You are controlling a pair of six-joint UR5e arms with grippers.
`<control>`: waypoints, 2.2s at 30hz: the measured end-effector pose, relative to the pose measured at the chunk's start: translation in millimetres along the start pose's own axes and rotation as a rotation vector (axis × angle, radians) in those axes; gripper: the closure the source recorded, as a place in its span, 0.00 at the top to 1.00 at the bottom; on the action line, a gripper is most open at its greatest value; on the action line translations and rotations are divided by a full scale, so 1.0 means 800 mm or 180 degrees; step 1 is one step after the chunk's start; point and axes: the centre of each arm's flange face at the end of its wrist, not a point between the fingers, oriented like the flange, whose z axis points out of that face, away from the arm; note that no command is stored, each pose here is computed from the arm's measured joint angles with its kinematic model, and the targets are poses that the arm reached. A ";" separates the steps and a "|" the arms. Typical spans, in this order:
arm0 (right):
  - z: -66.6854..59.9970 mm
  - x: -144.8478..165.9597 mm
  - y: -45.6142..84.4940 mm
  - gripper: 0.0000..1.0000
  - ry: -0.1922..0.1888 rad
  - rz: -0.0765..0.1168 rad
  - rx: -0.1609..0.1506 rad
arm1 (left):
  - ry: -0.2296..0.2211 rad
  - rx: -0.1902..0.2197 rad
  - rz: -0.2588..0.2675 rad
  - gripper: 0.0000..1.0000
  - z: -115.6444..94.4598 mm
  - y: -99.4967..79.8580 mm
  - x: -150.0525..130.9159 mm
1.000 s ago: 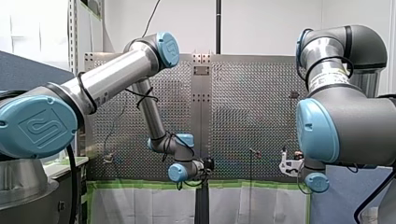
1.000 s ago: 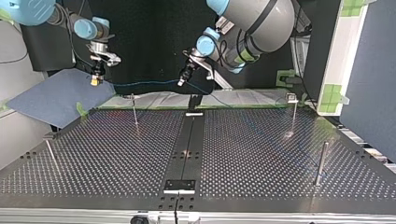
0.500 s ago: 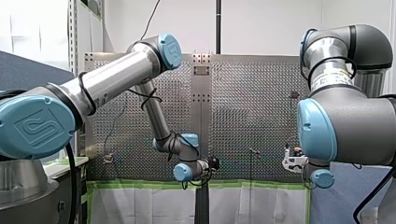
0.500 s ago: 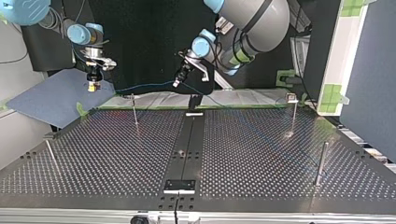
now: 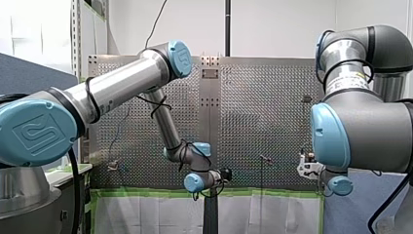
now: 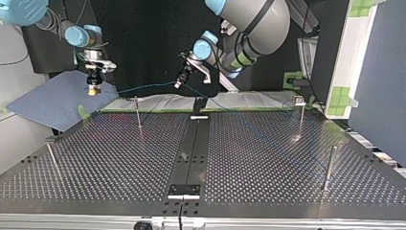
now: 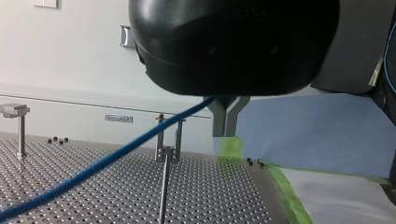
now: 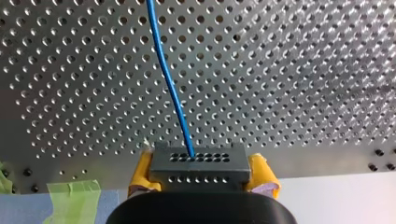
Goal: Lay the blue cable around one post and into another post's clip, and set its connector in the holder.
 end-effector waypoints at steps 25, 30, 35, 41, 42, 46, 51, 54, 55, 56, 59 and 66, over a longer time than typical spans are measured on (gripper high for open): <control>0.000 -0.002 0.021 0.24 0.0005 0.0021 0.0058 | -0.0100 -0.0112 -0.0071 0.00 0.031 0.009 -0.022; 0.002 -0.001 0.021 0.24 0.0010 0.0019 0.0060 | -0.0129 -0.0155 -0.0090 0.00 0.040 0.016 -0.029; 0.004 -0.001 0.022 0.24 0.0021 0.0015 0.0061 | -0.0142 -0.0194 -0.0095 0.00 0.045 0.025 -0.031; 0.009 0.001 0.024 0.24 0.0047 0.0016 0.0068 | -0.0112 -0.0216 -0.0097 0.00 0.051 0.031 -0.025; 0.010 0.002 0.024 0.24 0.0050 0.0017 0.0069 | -0.0114 -0.0218 -0.0097 0.00 0.052 0.032 -0.025; 0.013 0.002 0.025 0.24 0.0060 0.0015 0.0070 | -0.0137 -0.0232 -0.0110 0.00 0.059 0.036 -0.029; 0.017 0.004 0.027 0.24 0.0081 0.0014 0.0072 | -0.0155 -0.0259 -0.0124 0.00 0.064 0.044 -0.033; 0.018 0.004 0.028 0.24 0.0086 0.0016 0.0072 | -0.0165 -0.0271 -0.0130 0.00 0.067 0.048 -0.035; 0.019 0.004 0.028 0.24 0.0090 0.0015 0.0073 | -0.0168 -0.0274 -0.0131 0.00 0.068 0.049 -0.036; 0.020 0.004 0.028 0.24 0.0093 0.0014 0.0073 | -0.0170 -0.0276 -0.0135 0.00 0.069 0.050 -0.036; 0.021 0.001 0.029 0.24 0.0093 0.0016 0.0075 | -0.0163 -0.0292 -0.0160 0.00 0.073 0.055 -0.034; 0.025 -0.028 0.032 0.24 -0.0027 -0.0003 0.0072 | -0.0064 -0.0311 -0.0123 0.00 0.085 0.061 -0.019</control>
